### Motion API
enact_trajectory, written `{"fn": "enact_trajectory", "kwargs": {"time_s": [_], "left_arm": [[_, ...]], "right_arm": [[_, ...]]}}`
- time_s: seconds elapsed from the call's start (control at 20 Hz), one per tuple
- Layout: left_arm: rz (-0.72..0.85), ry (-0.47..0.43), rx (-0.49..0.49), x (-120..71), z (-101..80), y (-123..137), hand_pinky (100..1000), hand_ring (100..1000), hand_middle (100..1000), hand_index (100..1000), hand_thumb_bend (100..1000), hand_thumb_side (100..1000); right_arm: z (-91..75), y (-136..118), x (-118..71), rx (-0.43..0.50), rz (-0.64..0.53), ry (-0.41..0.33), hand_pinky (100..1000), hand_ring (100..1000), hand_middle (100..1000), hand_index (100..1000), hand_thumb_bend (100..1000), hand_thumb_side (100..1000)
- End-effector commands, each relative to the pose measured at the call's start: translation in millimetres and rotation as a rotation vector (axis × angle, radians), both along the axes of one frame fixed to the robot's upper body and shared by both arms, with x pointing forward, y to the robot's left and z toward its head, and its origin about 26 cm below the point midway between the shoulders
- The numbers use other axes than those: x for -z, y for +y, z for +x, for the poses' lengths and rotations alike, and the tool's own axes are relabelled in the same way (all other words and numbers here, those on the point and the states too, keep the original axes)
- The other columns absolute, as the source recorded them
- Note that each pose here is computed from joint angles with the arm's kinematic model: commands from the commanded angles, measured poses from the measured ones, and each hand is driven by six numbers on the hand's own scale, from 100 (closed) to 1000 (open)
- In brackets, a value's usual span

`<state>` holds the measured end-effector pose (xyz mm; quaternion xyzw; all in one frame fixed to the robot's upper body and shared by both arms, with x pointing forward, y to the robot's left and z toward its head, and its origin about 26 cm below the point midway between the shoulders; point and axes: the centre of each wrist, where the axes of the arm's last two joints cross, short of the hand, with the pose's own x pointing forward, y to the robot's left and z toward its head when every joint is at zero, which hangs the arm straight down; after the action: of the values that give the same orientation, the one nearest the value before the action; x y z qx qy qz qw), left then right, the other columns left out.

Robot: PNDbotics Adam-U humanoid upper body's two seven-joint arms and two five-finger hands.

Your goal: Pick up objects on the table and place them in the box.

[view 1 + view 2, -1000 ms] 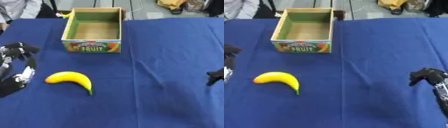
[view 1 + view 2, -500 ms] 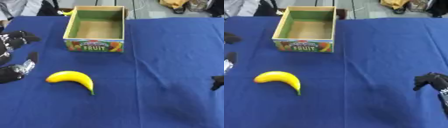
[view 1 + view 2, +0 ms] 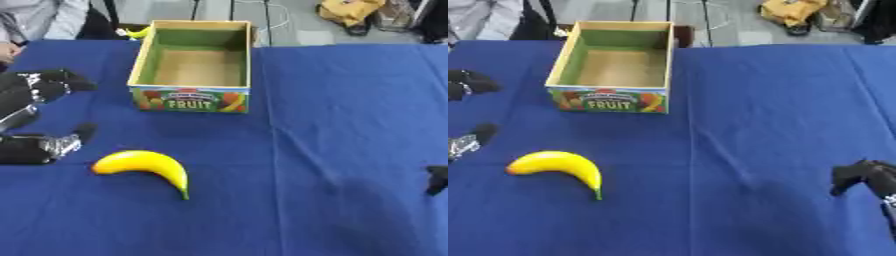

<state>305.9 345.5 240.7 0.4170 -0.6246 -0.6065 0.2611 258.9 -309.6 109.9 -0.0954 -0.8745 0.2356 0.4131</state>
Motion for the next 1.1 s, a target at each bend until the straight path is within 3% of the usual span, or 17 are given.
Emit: {"fn": "enact_trajectory", "kwargs": {"time_s": [0.05, 0.4, 1.1], "left_arm": [[0.066, 0.037, -0.007, -9.5, 3.7, 3.6, 593, 755, 806, 930, 546, 1000], [0.097, 0.137, 0.014, -11.5, 13.2, -0.6, 596, 762, 807, 934, 568, 1000], [0.129, 0.23, 0.04, -11.9, 18.5, -8.3, 591, 777, 823, 945, 530, 1000]], "right_arm": [[-1.8, 0.3, -5.7, 0.0, -0.016, -0.022, 766, 483, 504, 641, 100, 1000], [-1.8, 0.3, -5.7, 0.001, -0.018, -0.017, 766, 483, 503, 639, 100, 1000], [-2.2, -0.2, -5.3, 0.012, -0.014, -0.002, 766, 480, 500, 633, 100, 1000]]}}
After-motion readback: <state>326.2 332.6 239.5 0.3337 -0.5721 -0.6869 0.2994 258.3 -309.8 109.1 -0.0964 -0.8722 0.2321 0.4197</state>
